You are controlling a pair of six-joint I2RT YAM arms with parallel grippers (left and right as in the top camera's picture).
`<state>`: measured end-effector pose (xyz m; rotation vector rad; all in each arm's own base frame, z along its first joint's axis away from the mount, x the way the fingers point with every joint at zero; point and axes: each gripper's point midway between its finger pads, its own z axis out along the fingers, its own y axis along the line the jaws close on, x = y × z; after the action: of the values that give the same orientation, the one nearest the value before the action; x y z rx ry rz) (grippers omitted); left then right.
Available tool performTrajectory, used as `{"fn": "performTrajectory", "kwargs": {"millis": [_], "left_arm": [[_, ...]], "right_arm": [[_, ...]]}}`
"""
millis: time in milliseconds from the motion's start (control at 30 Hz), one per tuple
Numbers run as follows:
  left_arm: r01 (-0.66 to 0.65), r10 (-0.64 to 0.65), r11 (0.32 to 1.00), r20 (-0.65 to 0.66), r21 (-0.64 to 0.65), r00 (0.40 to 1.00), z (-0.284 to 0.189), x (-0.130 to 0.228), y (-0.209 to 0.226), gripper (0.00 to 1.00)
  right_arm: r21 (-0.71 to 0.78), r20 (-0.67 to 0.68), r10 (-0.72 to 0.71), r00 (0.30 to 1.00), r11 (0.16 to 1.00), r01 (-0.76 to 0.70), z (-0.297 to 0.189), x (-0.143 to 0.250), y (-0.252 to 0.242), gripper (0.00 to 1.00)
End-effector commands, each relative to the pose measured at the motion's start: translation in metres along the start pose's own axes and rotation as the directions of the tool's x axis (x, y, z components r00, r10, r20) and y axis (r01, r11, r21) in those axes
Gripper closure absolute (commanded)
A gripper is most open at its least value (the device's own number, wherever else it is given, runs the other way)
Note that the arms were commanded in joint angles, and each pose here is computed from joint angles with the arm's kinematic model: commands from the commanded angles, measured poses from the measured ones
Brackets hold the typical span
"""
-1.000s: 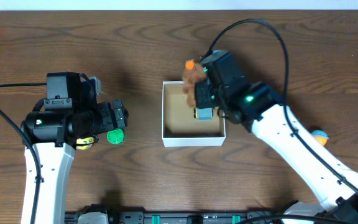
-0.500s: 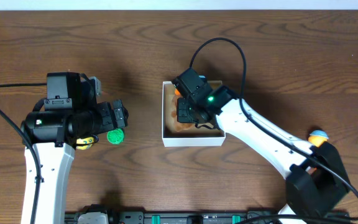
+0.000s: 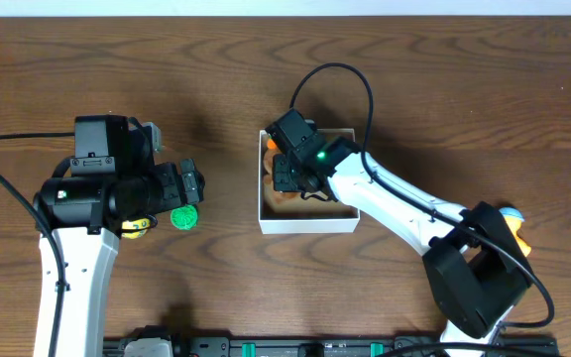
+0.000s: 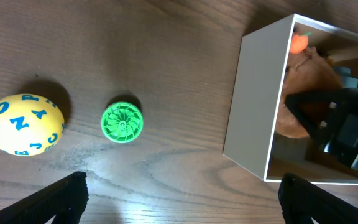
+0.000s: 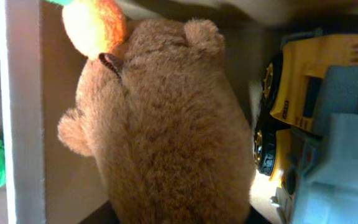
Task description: Pack container
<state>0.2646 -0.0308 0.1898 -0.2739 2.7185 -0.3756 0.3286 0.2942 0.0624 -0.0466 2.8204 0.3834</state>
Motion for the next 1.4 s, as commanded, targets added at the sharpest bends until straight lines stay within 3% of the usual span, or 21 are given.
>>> {"fn": "performTrajectory", "kwargs": {"millis": [0, 200, 667, 767, 833, 1000, 1367], "left_arm": [[0.003, -0.003, 1.0, 0.016, 0.012, 1.0, -0.005, -0.004, -0.003, 0.02], [0.003, -0.004, 1.0, 0.016, 0.012, 1.0, -0.005, -0.004, -0.003, 0.02], [0.003, -0.004, 1.0, 0.016, 0.012, 1.0, -0.005, -0.004, -0.003, 0.02], [0.004, -0.004, 1.0, 0.016, 0.013, 1.0, -0.005, -0.004, -0.003, 0.02], [0.004, -0.004, 1.0, 0.015, 0.013, 1.0, -0.005, -0.004, -0.003, 0.02], [0.007, -0.007, 1.0, 0.014, 0.012, 1.0, -0.005, -0.004, -0.003, 0.02], [0.007, -0.007, 1.0, 0.012, 0.012, 1.0, -0.005, -0.003, -0.003, 0.02]], "right_arm": [[-0.001, 0.002, -0.025, 1.0, 1.0, 0.025, 0.001, -0.001, 0.001, 0.64], [-0.028, -0.003, -0.051, 0.999, 0.998, 0.051, -0.003, 0.0, 0.007, 0.51], [-0.087, 0.146, -0.072, 0.987, 0.993, 0.085, -0.063, -0.027, 0.021, 0.45], [-0.078, 0.148, -0.078, 0.986, 0.993, 0.09, -0.064, -0.027, 0.019, 0.52], [-0.07, 0.136, -0.079, 0.988, 0.994, 0.089, -0.062, -0.024, 0.017, 0.8], [-0.049, 0.115, -0.088, 0.989, 0.994, 0.094, -0.06, -0.017, 0.015, 0.99], [0.045, 0.083, -0.052, 0.995, 0.998, 0.048, -0.037, -0.009, 0.0, 0.99]]}}
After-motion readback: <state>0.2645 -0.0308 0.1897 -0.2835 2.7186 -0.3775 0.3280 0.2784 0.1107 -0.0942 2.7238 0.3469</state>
